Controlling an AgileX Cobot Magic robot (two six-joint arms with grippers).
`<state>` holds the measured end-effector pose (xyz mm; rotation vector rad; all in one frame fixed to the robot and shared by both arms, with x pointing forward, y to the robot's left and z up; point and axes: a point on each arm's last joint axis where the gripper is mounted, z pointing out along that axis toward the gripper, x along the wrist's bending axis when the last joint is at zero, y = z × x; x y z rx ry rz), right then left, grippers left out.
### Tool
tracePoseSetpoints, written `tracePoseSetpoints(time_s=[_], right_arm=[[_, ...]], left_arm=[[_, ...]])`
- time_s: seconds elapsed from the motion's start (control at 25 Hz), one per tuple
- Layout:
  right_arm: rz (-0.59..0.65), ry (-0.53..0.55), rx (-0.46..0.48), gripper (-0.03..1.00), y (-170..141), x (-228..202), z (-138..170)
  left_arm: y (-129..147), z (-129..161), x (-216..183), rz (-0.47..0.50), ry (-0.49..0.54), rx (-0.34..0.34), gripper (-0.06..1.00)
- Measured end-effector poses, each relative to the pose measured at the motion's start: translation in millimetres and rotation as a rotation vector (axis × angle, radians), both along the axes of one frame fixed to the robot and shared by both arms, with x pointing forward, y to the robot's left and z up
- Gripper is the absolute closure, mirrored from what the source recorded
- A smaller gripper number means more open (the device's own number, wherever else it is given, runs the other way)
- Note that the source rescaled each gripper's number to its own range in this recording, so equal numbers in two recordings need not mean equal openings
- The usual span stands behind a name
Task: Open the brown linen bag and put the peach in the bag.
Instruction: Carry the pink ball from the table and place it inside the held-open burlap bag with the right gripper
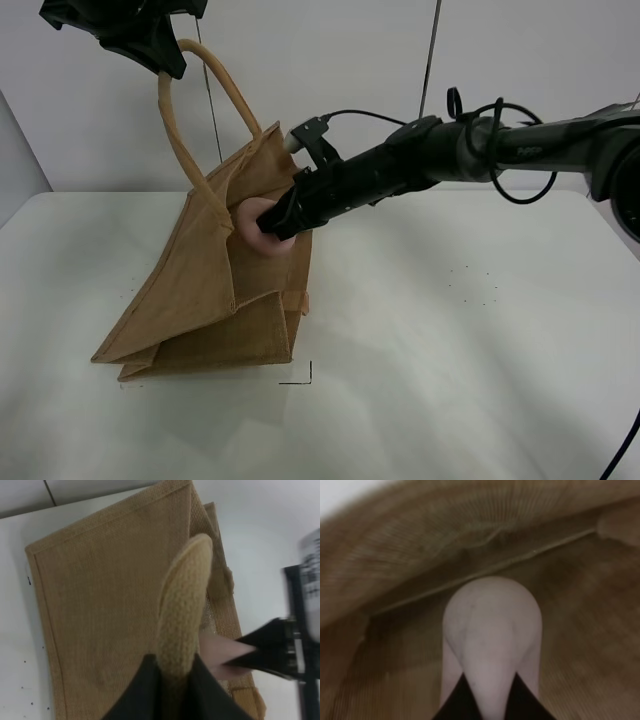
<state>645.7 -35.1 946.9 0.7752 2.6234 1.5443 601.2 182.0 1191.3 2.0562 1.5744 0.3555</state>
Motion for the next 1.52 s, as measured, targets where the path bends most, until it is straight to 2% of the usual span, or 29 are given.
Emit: tracePoseSetpoints(time_s=[0.16,0.24,0.36,0.56,0.8,0.84,0.92,1.0,1.04,1.08,1.2,1.32,1.52], right_arm=[[-0.057,0.004,0.107,0.97,8,8,-22],[-0.074,-0.003,0.117,0.97,11,9,-28],[-0.11,-0.053,0.053,0.97,30,3,-43],[-0.109,-0.139,-0.002,0.97,54,-5,-37],[-0.153,-0.166,-0.052,0.95,54,-3,-39],[-0.151,-0.169,-0.055,0.92,54,-3,-39],[-0.139,-0.178,-0.067,0.7,54,-4,-40],[-0.141,-0.186,-0.084,0.31,55,-4,-41],[-0.151,-0.192,-0.099,0.17,56,-5,-41],[-0.169,-0.193,-0.112,0.1,58,-6,-42],[-0.214,-0.179,-0.134,0.0,59,-7,-44],[-0.221,-0.138,-0.126,-0.02,59,-9,-42],[-0.16,-0.107,-0.128,-0.03,58,-17,-16]], left_arm=[[0,0,0,0.0,0.0,0.0,0.94],[0,0,0,0.0,0.0,0.0,0.94],[0,0,0,0.0,0.0,0.0,0.94],[0,0,0,0.0,0.0,0.0,0.94],[0,0,0,0.0,0.0,0.0,0.94],[0,0,0,0.0,0.0,0.0,0.94],[0,0,0,0.0,0.0,0.0,0.94],[0,0,0,0.0,0.0,0.0,0.94],[0,0,0,0.0,0.0,0.0,0.94],[0,0,0,0.0,0.0,0.0,0.94],[0,0,0,0.0,0.0,-0.001,0.94],[0,0,0,-0.001,0.001,-0.003,0.94],[0,0,0,-0.001,0.001,-0.003,0.94]])
